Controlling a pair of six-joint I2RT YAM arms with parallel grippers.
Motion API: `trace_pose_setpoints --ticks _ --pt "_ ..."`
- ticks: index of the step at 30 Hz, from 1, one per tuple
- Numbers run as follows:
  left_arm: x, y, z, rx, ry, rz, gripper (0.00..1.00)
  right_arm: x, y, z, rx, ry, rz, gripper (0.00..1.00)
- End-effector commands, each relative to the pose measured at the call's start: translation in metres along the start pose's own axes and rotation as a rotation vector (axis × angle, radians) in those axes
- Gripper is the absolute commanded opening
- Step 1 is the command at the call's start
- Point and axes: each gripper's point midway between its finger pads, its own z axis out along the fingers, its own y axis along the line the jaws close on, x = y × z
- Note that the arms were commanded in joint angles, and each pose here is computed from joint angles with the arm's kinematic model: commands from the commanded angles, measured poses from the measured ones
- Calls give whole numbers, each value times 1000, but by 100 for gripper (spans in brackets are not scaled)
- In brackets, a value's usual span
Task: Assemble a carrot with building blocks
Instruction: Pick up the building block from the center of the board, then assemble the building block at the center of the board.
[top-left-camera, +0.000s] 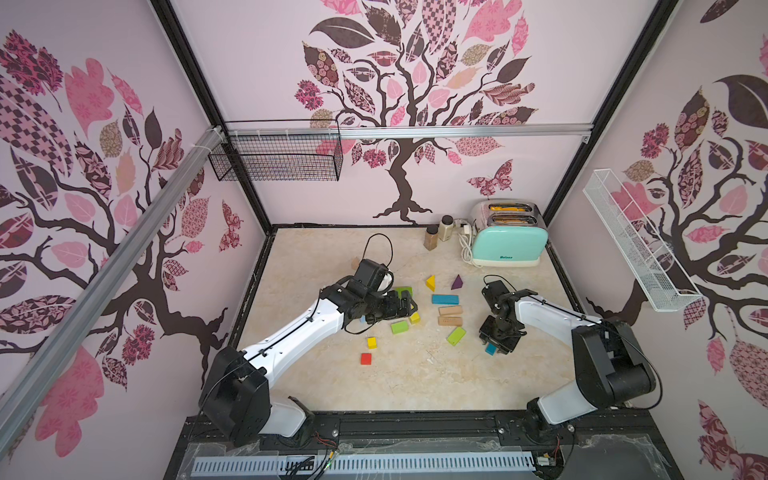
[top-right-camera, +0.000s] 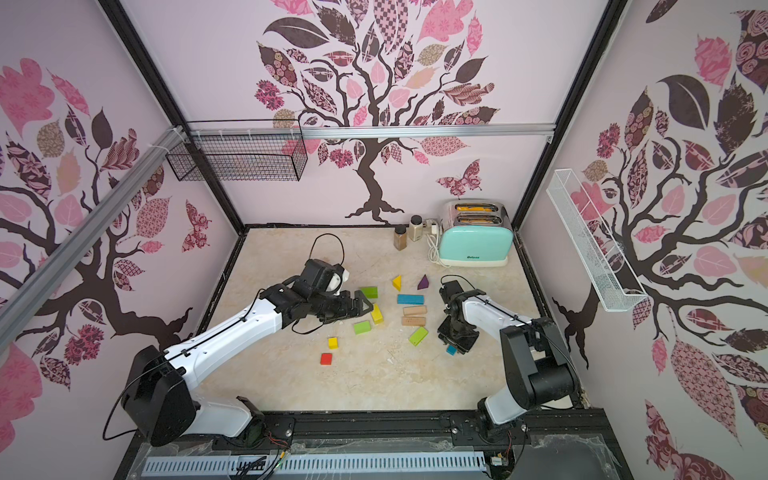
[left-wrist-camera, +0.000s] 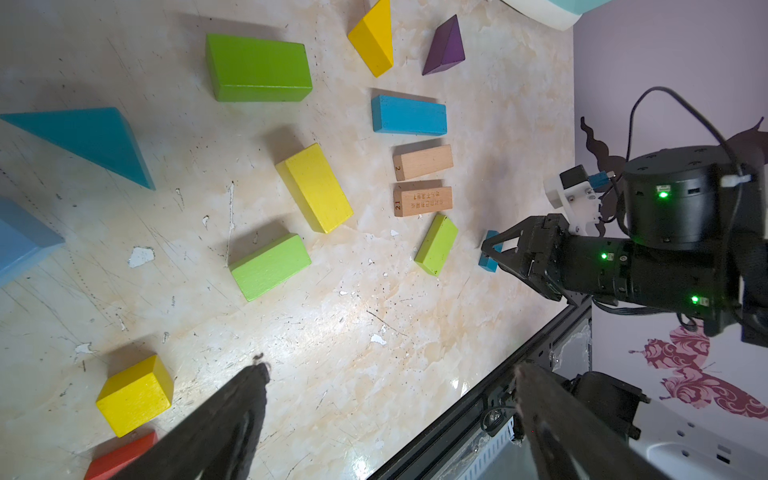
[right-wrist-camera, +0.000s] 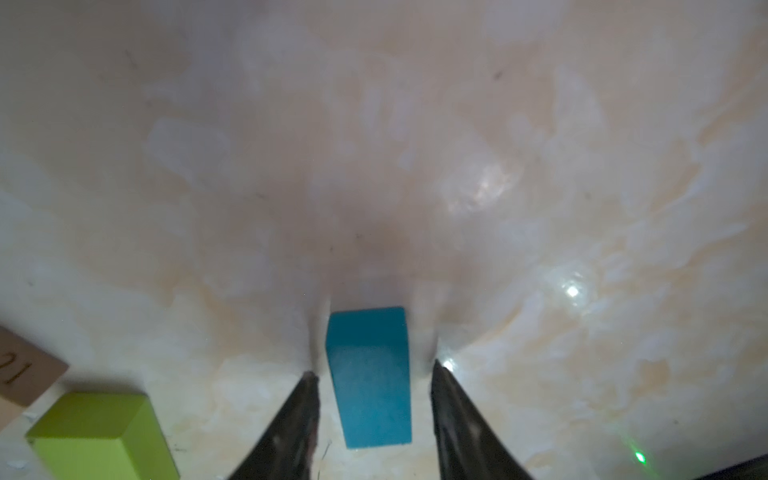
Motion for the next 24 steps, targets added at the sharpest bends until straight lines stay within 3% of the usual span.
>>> trace_pose_setpoints --ticks 1,5,8,16,24 --pt "1 1 4 3 14 10 98 -5 8 6 -32 -14 0 36" --pt "3 2 5 -1 21 14 98 0 5 6 -46 -2 15 18" --pt "5 3 6 2 27 12 98 11 8 3 -87 30 44 10" --pt "12 5 4 12 33 8 98 48 49 -3 -207 77 97 12" --pt "21 9 1 17 45 5 98 47 73 5 -283 54 303 11"
